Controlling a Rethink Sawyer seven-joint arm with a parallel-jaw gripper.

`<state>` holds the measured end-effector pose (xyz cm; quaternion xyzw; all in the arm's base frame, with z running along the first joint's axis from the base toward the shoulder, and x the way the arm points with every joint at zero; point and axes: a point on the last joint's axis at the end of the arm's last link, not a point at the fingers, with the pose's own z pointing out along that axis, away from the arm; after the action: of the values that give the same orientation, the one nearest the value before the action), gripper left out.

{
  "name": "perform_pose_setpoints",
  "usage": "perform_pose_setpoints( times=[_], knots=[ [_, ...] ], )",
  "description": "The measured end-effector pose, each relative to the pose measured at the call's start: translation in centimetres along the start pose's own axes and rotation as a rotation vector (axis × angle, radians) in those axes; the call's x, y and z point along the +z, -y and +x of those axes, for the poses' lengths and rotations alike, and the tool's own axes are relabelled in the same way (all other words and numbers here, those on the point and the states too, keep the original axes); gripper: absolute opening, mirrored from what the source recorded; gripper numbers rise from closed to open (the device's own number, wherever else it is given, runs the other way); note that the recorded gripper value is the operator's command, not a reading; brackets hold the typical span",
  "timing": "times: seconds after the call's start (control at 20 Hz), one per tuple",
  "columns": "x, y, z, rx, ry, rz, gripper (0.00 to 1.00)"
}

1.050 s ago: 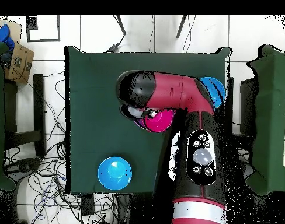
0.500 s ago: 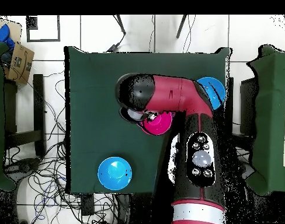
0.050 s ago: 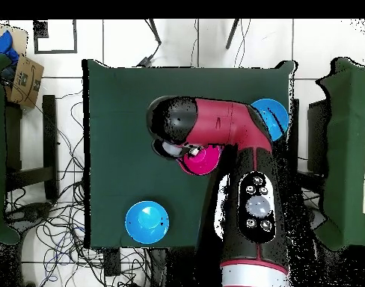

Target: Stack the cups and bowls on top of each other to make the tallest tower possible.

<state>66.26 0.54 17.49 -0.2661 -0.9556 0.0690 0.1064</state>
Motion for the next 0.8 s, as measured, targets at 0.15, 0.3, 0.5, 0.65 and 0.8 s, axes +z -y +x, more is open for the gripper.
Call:
perform_pose_setpoints(
  times=[0.15, 0.3, 0.5, 0.65, 0.8],
  knots=[
    [0.00, -0.01, -0.02, 0.000, 0.002, 0.000, 0.00],
    [0.05, 0.01, -0.12, -0.002, 0.010, -0.001, 0.00],
    [0.20, 0.12, -0.26, -0.008, 0.026, 0.005, 0.00],
    [0.39, 0.31, -0.37, -0.015, 0.039, 0.014, 0.00],
    [0.51, 0.46, -0.38, -0.021, 0.043, 0.022, 0.00]
  ],
)
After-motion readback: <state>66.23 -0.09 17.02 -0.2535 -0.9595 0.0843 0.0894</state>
